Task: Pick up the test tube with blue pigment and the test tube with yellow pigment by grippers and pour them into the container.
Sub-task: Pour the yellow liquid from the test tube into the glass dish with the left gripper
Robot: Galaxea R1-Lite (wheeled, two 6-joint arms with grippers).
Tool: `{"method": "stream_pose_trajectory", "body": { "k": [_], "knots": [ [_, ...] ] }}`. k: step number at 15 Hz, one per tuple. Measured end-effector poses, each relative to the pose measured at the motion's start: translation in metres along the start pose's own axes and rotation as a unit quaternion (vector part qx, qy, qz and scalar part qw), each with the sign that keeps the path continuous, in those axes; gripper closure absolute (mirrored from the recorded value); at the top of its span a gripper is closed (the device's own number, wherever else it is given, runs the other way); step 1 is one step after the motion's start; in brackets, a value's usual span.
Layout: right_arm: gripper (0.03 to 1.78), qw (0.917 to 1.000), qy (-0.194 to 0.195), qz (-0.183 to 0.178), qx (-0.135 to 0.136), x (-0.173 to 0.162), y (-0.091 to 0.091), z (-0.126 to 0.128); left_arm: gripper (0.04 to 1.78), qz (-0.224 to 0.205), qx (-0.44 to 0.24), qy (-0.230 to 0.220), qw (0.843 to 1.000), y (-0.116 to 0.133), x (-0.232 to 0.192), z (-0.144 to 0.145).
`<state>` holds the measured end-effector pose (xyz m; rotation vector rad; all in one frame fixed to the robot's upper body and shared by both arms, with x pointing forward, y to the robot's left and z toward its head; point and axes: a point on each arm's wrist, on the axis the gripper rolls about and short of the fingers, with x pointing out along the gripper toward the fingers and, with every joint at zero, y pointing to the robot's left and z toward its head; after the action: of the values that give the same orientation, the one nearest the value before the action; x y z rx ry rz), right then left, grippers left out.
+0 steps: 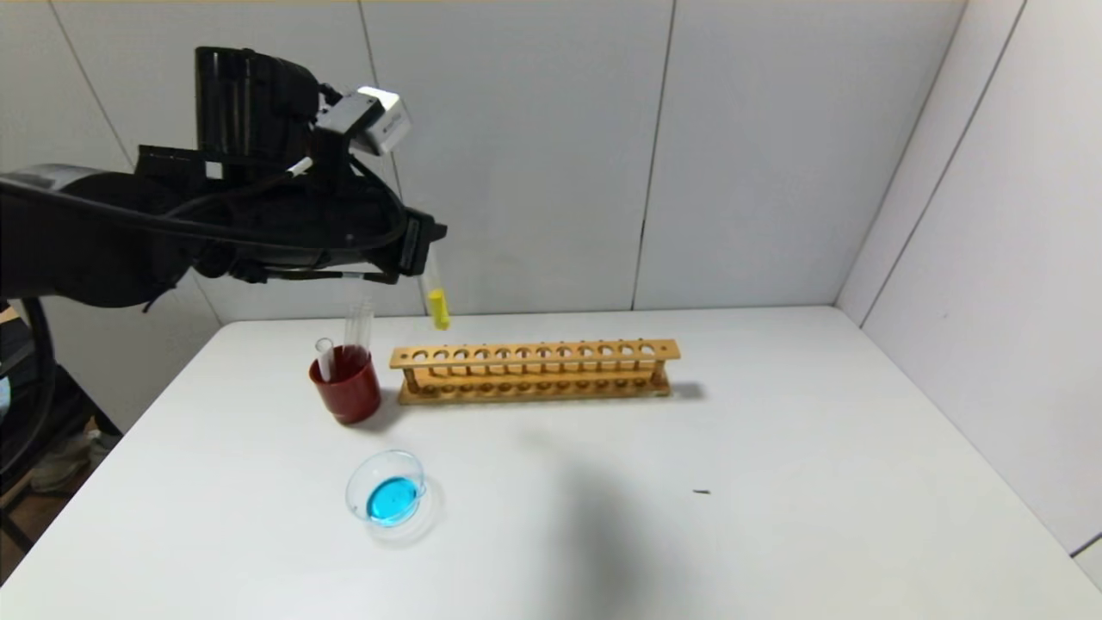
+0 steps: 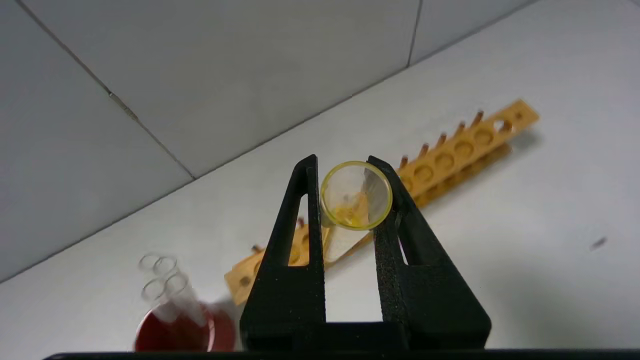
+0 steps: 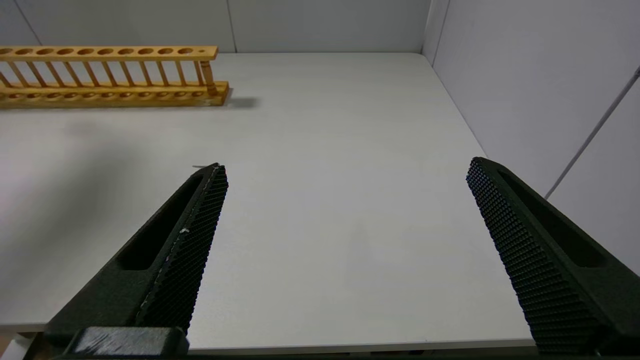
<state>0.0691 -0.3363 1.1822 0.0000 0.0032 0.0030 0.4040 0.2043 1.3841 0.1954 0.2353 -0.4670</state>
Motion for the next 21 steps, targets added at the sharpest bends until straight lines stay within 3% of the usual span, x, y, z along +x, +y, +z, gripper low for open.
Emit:
{"method": "stream_pose_trajectory", "body": {
  "k": [4,9,17,19,21],
  "knots": [
    [0.06,1.0,0.0,0.0,0.0,0.0,0.0,0.0,1.48,-0.01,0.158,0.041,0.986,-0.005,-0.035,-0.029],
    [0.06,1.0,0.0,0.0,0.0,0.0,0.0,0.0,1.48,-0.02,0.347,0.089,0.933,-0.005,-0.06,-0.063],
    [0.06,1.0,0.0,0.0,0.0,0.0,0.0,0.0,1.48,-0.063,0.521,0.125,0.842,-0.007,-0.074,-0.098],
    [0.06,1.0,0.0,0.0,0.0,0.0,0.0,0.0,1.48,-0.071,0.537,0.133,0.83,-0.009,-0.078,-0.105],
    [0.06,1.0,0.0,0.0,0.0,0.0,0.0,0.0,1.48,-0.072,0.54,0.131,0.828,-0.01,-0.082,-0.108]
  ]
}}
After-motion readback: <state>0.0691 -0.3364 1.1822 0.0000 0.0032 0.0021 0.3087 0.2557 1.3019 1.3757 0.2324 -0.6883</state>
